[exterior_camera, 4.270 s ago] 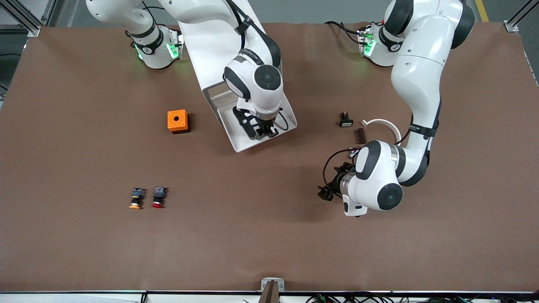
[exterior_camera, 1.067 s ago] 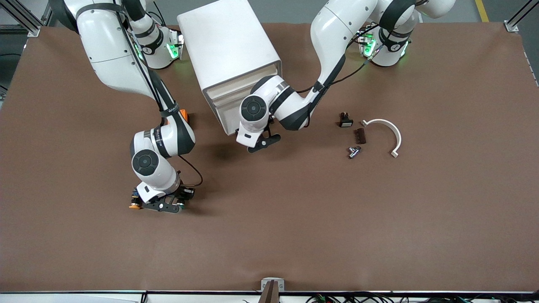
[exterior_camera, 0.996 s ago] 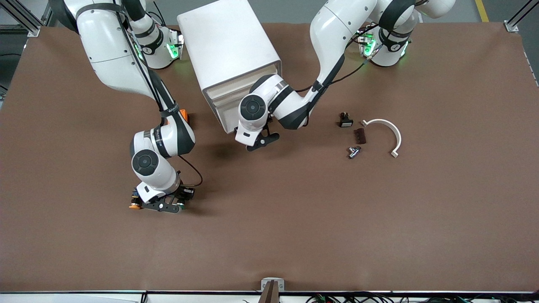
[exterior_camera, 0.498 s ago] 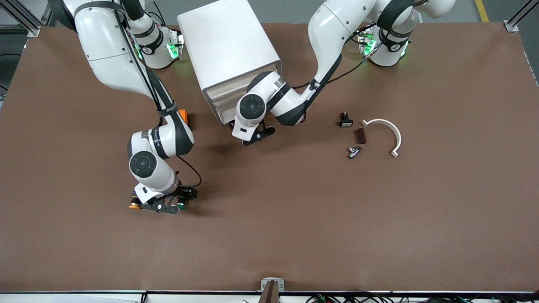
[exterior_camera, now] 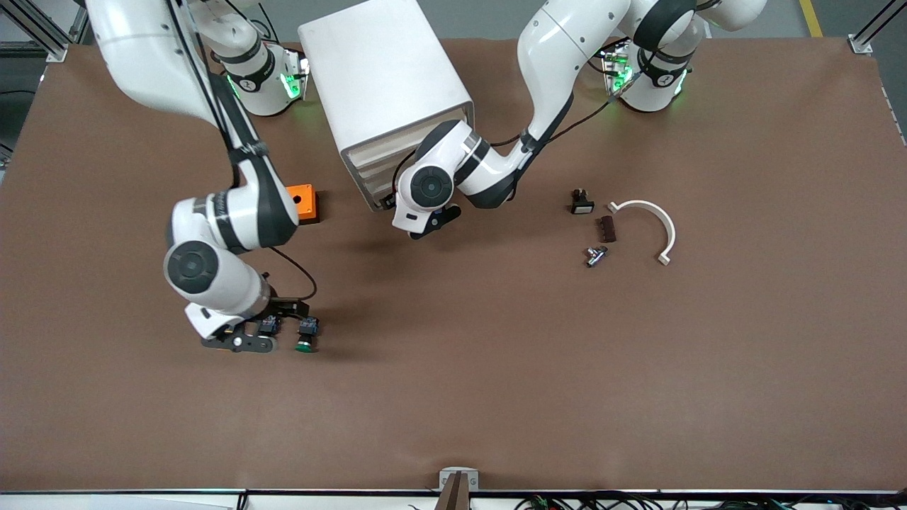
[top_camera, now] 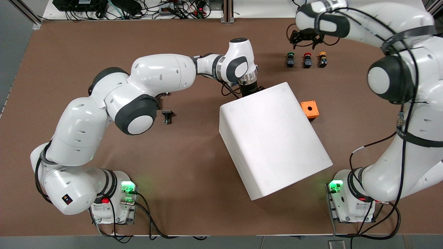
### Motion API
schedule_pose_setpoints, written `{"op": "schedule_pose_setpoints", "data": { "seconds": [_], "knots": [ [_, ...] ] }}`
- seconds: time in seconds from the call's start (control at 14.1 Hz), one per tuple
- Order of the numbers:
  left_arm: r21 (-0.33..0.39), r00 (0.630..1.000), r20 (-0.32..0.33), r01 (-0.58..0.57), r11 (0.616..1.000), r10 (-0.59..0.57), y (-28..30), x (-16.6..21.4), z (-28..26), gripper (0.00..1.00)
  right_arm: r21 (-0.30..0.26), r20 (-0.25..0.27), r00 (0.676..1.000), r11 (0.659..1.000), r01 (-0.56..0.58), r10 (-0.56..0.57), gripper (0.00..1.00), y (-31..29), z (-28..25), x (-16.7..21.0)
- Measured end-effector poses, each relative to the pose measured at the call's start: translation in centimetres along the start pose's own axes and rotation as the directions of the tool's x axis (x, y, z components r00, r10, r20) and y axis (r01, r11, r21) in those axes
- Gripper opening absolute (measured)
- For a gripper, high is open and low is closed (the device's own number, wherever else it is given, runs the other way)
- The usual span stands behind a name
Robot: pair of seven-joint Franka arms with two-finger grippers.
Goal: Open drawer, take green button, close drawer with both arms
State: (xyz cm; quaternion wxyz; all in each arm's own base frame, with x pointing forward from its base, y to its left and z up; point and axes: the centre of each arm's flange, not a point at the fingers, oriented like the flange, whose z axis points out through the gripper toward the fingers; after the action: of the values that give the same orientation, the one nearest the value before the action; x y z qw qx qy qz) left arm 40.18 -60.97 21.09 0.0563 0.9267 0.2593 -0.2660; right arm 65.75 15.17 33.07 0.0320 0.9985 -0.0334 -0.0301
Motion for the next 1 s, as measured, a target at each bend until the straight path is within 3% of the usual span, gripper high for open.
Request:
{"op": "schedule_pose_setpoints", "data": {
  "seconds": [0.28,0.64,0.78,1.0],
  "knots": [
    [-0.006,1.000,0.008,0.011,1.000,-0.011,0.0,0.4,-0.2,1.00,0.011,0.092,0.993,0.997,0.075,-0.076,1.00,8.9,-8.3,-1.8],
    [-0.090,0.999,-0.007,0.045,0.995,-0.046,0.1,3.7,-6.0,1.00,0.052,0.120,0.990,0.996,0.072,-0.077,1.00,20.4,-16.4,-4.8],
    [-0.122,0.996,-0.082,0.017,0.992,-0.028,-0.2,4.7,-10.2,1.00,0.055,0.125,0.991,0.997,0.046,-0.052,1.00,22.7,-19.5,-6.0],
    [-0.181,0.986,-0.164,0.009,0.984,-0.039,-1.1,5.0,-17.2,1.00,0.005,0.120,0.992,0.999,0.048,-0.048,1.00,23.3,-22.3,-6.6]
  ]
}}
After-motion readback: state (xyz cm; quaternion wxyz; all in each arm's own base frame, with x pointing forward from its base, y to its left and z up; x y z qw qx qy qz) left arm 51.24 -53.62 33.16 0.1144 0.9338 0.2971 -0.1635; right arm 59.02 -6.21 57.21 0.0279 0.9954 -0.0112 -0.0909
